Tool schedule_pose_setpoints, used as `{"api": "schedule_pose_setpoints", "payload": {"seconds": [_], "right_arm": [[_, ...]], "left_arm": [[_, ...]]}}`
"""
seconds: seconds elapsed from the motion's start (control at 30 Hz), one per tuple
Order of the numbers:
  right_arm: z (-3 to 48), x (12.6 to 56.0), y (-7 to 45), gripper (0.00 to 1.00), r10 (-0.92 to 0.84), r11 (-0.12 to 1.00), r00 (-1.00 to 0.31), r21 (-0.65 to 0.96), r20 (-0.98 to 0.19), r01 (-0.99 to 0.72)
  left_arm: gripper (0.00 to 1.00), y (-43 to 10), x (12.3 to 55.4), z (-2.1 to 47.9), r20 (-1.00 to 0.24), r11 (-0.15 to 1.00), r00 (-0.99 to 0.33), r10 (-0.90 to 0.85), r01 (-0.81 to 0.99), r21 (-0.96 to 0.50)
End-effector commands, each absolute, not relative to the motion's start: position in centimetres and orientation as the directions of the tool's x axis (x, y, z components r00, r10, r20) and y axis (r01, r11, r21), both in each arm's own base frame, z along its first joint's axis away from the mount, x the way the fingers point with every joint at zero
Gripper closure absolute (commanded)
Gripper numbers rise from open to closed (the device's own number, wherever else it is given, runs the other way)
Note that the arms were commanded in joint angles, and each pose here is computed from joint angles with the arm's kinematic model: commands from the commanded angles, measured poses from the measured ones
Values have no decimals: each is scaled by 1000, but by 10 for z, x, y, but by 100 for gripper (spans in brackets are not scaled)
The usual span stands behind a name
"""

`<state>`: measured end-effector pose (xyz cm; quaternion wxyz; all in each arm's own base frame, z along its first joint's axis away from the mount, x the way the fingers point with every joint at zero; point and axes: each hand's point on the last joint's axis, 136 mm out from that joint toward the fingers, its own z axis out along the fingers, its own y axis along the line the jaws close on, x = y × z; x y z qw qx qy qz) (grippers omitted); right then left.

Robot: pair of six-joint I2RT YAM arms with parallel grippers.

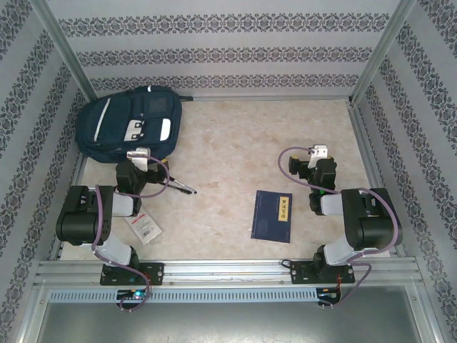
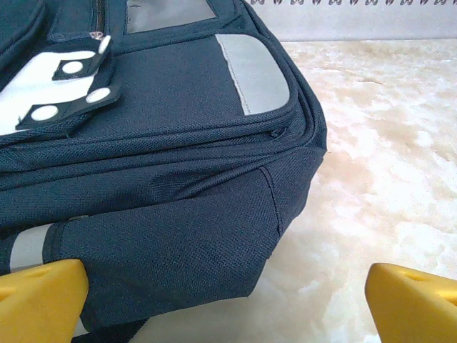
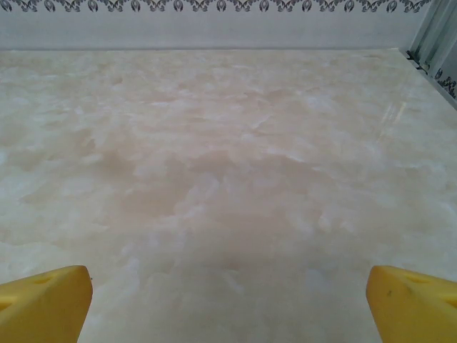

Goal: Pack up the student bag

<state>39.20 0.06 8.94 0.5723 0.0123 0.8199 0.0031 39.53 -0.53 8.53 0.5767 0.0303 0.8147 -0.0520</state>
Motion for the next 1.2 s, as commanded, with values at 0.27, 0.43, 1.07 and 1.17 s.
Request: {"api": "schedule_pose_setpoints", "payload": {"seconds": [0.27, 0.43, 1.07, 1.17], "right_arm": [[107, 399, 3, 2, 20, 1000, -290, 18, -957, 10], [107, 399, 3, 2, 21, 1000, -291, 18, -956, 11], [136, 397, 6, 2, 25, 999, -289, 32, -957, -20], [171, 388, 1, 2, 90, 996, -273, 82, -958, 40]], "left_arm": [[1, -8, 398, 90, -947, 992, -320, -5, 121, -46], [1, -8, 398, 90, -947, 992, -320, -5, 121, -46], [1, 23, 386, 131, -949, 994, -310, -65, -100, -36], [1, 32, 376, 181, -924, 968, -319, -212, -201, -153]]}}
